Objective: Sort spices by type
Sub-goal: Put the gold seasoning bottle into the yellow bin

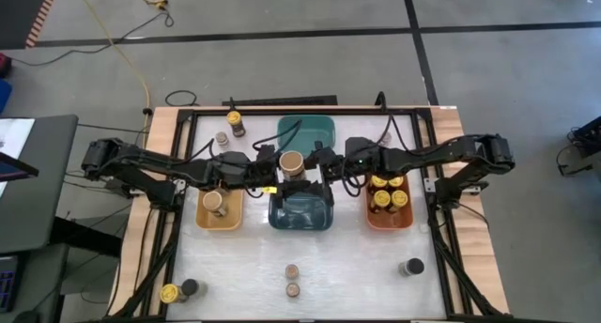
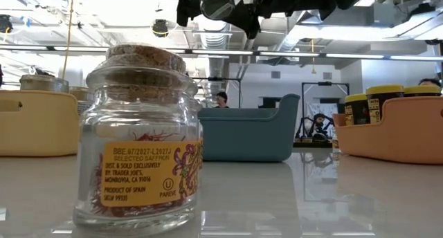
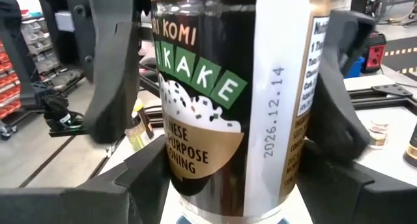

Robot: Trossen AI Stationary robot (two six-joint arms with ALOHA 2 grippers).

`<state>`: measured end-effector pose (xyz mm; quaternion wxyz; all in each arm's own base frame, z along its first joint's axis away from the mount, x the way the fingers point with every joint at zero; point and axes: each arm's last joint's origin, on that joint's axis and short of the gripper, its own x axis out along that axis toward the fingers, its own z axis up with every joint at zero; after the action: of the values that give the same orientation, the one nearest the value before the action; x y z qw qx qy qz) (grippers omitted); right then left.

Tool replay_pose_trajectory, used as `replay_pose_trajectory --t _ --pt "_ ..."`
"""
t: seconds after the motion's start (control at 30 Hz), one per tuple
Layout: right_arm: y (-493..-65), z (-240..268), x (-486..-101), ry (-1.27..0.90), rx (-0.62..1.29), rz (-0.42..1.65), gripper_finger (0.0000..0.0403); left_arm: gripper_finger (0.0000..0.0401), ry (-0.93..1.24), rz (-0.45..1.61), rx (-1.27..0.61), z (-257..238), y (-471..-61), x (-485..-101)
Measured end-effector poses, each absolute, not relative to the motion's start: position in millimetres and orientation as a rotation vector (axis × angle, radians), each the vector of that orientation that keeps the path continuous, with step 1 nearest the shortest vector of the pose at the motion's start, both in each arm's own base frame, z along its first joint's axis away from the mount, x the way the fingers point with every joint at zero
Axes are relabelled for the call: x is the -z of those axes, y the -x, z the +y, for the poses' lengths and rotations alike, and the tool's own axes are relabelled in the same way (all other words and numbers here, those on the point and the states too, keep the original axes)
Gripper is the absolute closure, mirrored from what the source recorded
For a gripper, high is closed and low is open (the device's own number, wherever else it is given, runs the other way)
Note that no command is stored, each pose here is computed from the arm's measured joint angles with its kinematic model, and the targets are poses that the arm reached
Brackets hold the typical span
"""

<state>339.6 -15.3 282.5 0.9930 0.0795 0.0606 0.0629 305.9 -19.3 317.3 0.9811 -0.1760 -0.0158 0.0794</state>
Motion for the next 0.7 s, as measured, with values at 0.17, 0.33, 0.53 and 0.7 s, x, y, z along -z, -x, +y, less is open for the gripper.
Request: replay_pose_trajectory --t 0.17,0.33,0.53,0.7 --pt "-339.3 -16.2 -282.5 -0.159 -0.113 0.125 0.0099 0.0056 0.319 0.001 -0.180 -11.3 -286.5 -330.2" --pt "-339.2 -15.0 -281.4 -0.141 -0.109 0.136 0.0098 0.0056 0.360 -0.026 -0.199 -4.1 -258.3 -350.7" --pt "-338.4 -14.8 -276.6 -0.121 -0.108 0.185 0.0099 0.0056 0.373 -0.108 -0.226 -1.8 -228.5 -372.9" --pt "-338.0 -16.3 -273.8 -0.089 -0.061 0.212 0.0099 0.0056 0.349 -0.006 -0.343 1.3 -219.0 -389.6"
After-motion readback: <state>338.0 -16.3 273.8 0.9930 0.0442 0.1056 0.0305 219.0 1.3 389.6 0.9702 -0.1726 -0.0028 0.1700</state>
